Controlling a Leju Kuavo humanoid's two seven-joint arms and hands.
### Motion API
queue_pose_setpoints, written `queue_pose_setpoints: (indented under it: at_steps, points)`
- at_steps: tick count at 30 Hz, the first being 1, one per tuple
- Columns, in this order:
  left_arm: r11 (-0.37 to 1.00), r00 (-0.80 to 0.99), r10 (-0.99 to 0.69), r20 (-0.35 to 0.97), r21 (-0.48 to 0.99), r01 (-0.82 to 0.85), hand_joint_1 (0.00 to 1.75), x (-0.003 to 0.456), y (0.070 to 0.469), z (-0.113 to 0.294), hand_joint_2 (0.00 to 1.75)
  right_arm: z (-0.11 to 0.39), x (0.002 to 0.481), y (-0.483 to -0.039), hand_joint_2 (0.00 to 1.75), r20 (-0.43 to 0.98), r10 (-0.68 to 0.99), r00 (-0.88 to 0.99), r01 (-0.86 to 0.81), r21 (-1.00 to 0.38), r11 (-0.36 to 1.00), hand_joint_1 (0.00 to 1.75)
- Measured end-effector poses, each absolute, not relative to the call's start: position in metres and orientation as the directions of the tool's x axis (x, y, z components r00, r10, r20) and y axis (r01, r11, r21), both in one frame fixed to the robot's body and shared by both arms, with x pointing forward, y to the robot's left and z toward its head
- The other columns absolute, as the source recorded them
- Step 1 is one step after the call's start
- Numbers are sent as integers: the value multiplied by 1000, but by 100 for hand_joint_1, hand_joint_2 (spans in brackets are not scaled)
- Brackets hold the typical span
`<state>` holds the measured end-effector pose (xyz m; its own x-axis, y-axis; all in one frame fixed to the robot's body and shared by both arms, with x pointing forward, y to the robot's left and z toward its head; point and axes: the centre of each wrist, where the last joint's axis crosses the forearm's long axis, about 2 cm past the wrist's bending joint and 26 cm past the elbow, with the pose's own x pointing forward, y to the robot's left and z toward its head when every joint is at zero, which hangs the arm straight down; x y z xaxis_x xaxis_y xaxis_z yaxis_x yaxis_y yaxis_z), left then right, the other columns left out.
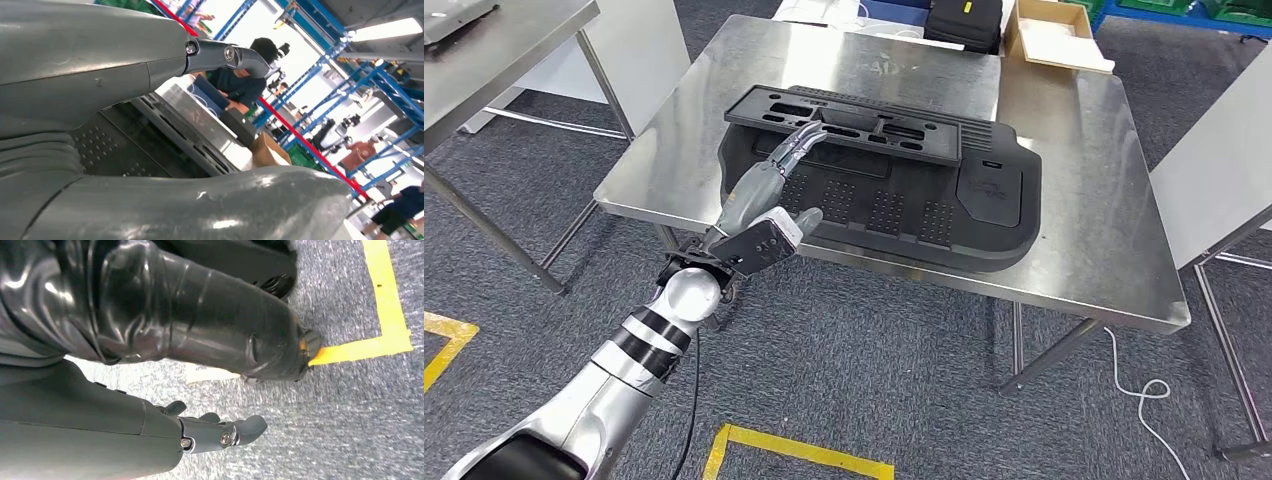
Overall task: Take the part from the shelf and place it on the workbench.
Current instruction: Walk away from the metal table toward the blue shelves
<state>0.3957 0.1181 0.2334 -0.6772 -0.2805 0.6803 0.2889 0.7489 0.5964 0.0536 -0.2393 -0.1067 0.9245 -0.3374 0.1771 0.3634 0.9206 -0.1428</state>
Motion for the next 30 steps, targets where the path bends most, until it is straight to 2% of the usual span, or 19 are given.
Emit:
queue_pose_setpoints:
  at_steps: [30]
  points:
    - [746,-678,-293,674,604,279,0,396,121,234,0,-107,52,-237,0,166,-358,919,381,-134,915,0]
